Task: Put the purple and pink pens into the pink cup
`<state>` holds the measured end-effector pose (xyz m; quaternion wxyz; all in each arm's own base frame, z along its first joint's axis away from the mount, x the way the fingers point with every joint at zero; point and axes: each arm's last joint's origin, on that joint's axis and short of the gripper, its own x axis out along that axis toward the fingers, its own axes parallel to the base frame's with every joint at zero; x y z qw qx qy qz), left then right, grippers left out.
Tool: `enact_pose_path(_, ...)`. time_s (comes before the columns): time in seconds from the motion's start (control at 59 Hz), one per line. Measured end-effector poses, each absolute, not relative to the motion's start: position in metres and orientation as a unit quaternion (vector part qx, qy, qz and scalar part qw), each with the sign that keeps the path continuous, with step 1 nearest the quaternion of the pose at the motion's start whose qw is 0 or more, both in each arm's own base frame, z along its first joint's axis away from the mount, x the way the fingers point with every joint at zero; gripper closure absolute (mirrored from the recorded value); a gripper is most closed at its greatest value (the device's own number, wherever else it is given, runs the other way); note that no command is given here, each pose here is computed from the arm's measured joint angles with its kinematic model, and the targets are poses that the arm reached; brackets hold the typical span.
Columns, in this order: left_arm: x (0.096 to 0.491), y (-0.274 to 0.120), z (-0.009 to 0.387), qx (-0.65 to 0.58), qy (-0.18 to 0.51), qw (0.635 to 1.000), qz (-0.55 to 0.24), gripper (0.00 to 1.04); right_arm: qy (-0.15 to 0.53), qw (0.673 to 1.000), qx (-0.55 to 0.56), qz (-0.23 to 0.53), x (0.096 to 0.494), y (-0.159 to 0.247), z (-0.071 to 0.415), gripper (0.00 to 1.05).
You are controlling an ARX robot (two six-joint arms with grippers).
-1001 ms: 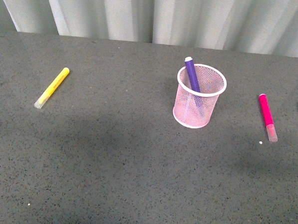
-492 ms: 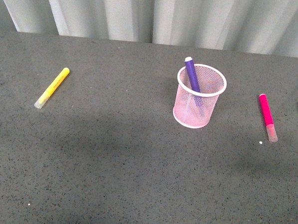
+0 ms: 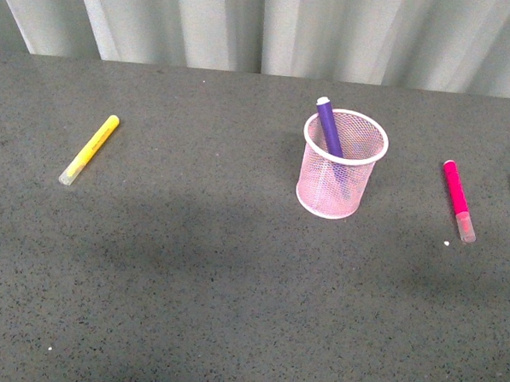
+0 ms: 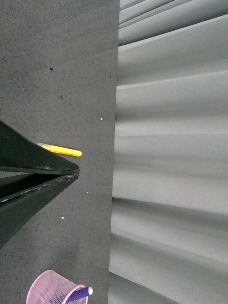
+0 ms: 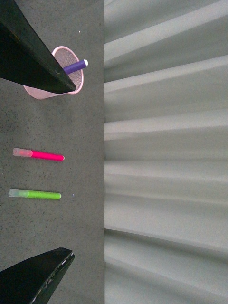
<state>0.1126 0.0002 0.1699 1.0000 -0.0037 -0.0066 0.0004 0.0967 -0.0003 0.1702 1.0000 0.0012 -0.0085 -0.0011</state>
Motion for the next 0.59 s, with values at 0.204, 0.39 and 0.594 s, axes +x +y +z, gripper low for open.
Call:
enact_pose_path(0.204, 0.109, 0.000, 0.170, -0.004, -0.007, 1.000, 0.000, 1.01, -0.008, 1.000, 0.001, -0.001, 0.097, 0.000, 0.170, 0.07)
enact_pose_path(0.39, 0.100, 0.000, 0.165, -0.004, 0.010, 1.000, 0.000, 1.01, -0.008, 1.000, 0.001, -0.001, 0.097, 0.000, 0.170, 0.07)
enact_pose_path(0.594, 0.097, 0.000, 0.167, -0.004, -0.004, 1.000, 0.001, 1.01, -0.008, 1.000, 0.001, -0.001, 0.097, 0.000, 0.170, 0.07)
